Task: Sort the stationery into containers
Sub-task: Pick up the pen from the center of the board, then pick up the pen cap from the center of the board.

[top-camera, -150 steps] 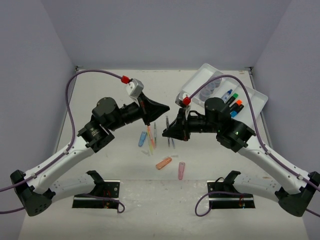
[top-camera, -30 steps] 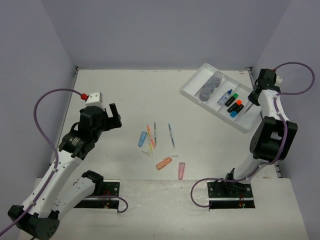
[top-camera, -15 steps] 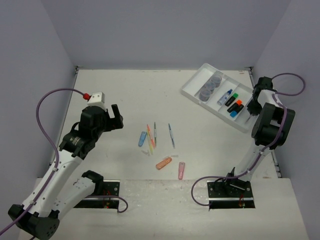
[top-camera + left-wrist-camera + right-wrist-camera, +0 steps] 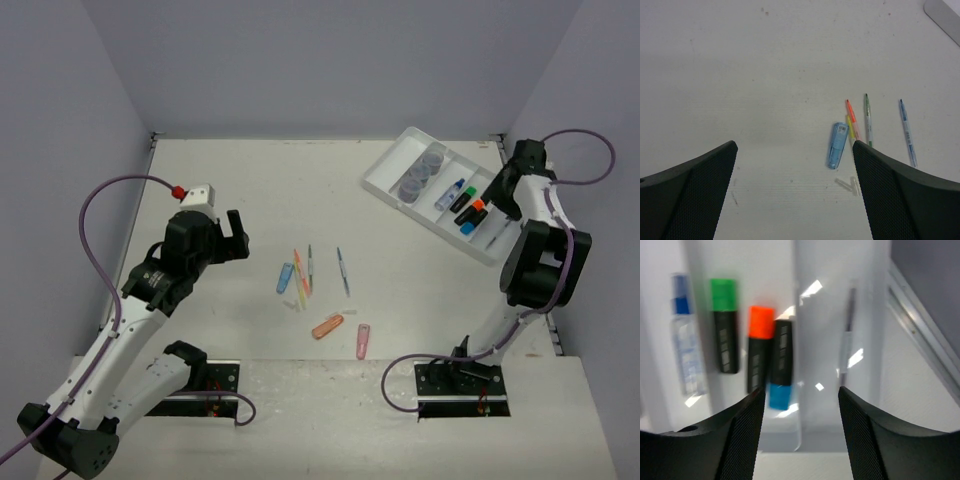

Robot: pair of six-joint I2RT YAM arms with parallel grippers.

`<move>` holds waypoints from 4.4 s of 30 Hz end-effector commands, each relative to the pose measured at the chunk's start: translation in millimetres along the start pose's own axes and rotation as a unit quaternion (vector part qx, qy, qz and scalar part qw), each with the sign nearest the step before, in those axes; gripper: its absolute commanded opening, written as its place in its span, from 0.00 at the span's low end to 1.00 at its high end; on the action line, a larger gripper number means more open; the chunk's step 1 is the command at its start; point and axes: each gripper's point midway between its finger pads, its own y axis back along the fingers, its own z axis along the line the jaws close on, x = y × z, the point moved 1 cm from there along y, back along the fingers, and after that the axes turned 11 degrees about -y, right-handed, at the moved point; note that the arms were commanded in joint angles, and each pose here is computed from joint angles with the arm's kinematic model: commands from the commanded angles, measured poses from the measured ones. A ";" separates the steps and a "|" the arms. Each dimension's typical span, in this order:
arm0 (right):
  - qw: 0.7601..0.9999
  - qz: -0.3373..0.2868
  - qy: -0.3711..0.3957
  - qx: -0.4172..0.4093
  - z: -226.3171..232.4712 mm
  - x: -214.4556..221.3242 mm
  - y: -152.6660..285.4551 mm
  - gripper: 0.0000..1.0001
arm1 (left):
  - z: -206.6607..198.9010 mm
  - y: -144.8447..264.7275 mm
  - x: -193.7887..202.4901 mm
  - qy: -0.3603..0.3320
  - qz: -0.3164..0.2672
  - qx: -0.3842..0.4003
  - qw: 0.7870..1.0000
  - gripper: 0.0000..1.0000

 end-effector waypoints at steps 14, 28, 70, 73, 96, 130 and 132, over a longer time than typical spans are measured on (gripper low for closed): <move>0.926 0.017 0.281 -0.250 169.8 258.1 185.5 0.48 | 25.4 10.2 -23.2 0.009 -0.063 -0.059 0.996 1.00; 0.888 0.123 0.392 -0.208 173.1 368.1 142.7 0.40 | 21.3 4.9 -15.0 -0.001 -0.051 -0.046 0.998 1.00; 0.914 -0.078 0.236 -0.320 136.4 180.9 213.4 0.00 | -127.6 -22.7 107.1 0.157 0.120 -0.249 0.948 0.60; 0.914 -0.078 0.236 -0.322 136.4 181.3 213.6 0.00 | -129.7 -21.9 110.6 0.158 0.134 -0.266 0.942 0.56; 0.910 -0.066 0.245 -0.327 140.0 189.0 207.4 0.00 | -125.3 -63.5 155.4 0.198 0.229 -0.231 0.925 0.36; 0.905 -0.065 0.249 -0.337 141.8 191.2 208.3 0.00 | -114.2 -66.9 200.3 0.184 0.274 -0.246 0.911 0.19; 0.906 -0.066 0.249 -0.337 142.4 190.6 208.4 0.00 | -112.3 -65.8 201.9 0.184 0.276 -0.247 0.911 0.12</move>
